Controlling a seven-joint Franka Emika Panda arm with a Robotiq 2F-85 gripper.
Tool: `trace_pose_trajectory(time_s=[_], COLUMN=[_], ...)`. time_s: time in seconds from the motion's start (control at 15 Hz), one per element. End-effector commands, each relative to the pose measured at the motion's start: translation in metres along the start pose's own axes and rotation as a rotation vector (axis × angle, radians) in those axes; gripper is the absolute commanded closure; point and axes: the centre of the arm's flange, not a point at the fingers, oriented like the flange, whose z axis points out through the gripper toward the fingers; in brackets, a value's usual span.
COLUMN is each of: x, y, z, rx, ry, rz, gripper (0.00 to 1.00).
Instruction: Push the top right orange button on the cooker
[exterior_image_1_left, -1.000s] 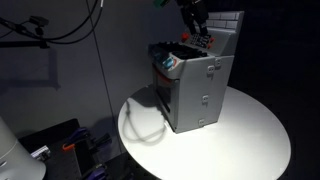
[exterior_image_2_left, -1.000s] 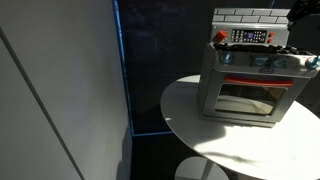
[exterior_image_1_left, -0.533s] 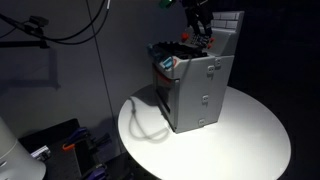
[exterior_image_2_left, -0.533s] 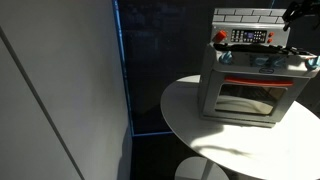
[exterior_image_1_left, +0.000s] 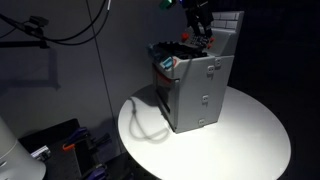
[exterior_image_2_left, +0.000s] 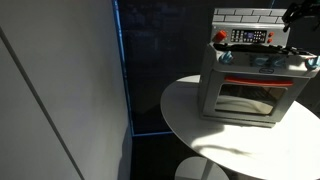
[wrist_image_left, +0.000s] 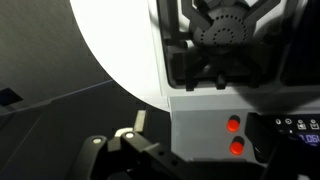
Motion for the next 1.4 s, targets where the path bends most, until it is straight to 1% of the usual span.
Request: trace_pose_trajectory(time_s=[0.0, 0.47, 0.93, 1.33], x=[0.006, 0.017, 0.035, 0.037], y=[-0.003, -0.007, -0.01, -0.015], z=[0.005, 0.019, 0.017, 0.022], rx=[-0.014, -0.009, -0.004, -0.005], ry=[0.027, 0.039, 0.059, 0.054], rz=[0.034, 0.074, 0.084, 0.081], gripper=[0.0, 0.0, 0.0, 0.0])
